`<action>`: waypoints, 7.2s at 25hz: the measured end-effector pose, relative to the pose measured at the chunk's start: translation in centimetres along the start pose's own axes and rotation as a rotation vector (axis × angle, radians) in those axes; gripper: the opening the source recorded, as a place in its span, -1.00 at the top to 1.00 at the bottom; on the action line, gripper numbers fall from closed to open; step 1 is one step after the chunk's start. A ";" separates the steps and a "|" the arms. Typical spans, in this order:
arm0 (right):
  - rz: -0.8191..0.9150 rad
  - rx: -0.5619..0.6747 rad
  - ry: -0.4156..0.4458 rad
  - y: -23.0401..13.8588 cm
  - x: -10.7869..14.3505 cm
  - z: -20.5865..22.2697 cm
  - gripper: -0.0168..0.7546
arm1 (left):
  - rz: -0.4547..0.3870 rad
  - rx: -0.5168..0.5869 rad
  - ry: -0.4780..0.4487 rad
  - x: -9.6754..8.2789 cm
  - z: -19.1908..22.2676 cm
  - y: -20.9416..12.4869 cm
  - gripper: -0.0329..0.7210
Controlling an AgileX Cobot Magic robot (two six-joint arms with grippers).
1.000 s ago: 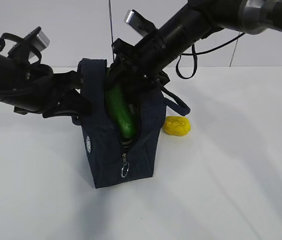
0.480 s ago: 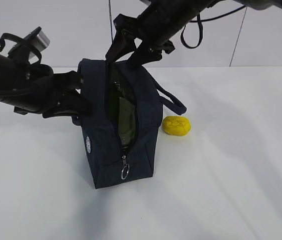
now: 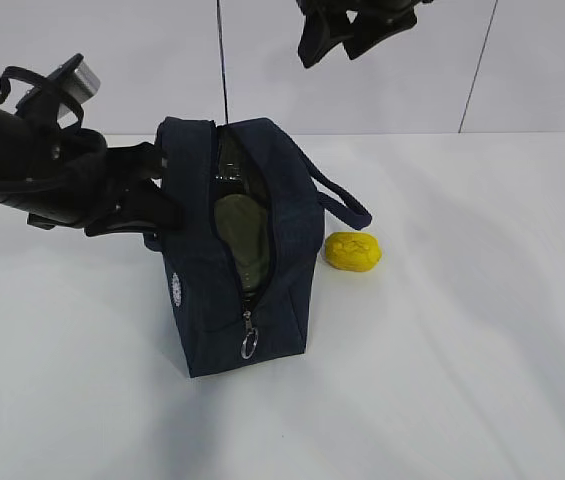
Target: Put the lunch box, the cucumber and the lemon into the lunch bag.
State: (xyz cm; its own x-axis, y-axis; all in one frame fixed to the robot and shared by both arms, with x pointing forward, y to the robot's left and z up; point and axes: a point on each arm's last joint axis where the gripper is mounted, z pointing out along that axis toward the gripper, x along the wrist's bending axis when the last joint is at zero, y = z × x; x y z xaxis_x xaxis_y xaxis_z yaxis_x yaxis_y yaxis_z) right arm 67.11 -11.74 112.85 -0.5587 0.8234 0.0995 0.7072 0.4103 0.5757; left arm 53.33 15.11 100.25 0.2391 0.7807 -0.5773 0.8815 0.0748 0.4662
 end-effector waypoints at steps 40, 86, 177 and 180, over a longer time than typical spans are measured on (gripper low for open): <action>-0.503 0.234 0.272 -9.8 -7.2 6.8 -0.28 | 0.006 0.003 0.160 6.5 -3.3 1.7 0.87; -0.668 0.140 0.326 -11.8 -8.7 14.9 -0.50 | 0.008 0.006 0.161 6.6 -3.3 1.7 0.87; 0.244 0.034 0.427 0.0 4.5 4.5 -0.20 | -0.026 0.011 0.128 6.3 -3.3 1.6 0.87; 0.199 0.033 0.344 -0.4 4.3 2.4 -0.20 | -0.027 0.015 0.125 6.2 -3.3 1.6 0.87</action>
State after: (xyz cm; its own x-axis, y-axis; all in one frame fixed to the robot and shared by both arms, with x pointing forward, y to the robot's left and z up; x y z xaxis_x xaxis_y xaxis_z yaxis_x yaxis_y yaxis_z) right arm 65.42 -7.41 111.11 -0.5178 0.7109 0.4760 0.8268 0.2729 0.4919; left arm 54.87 22.14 99.58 0.1635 0.8500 -0.5007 0.8933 0.0879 0.4408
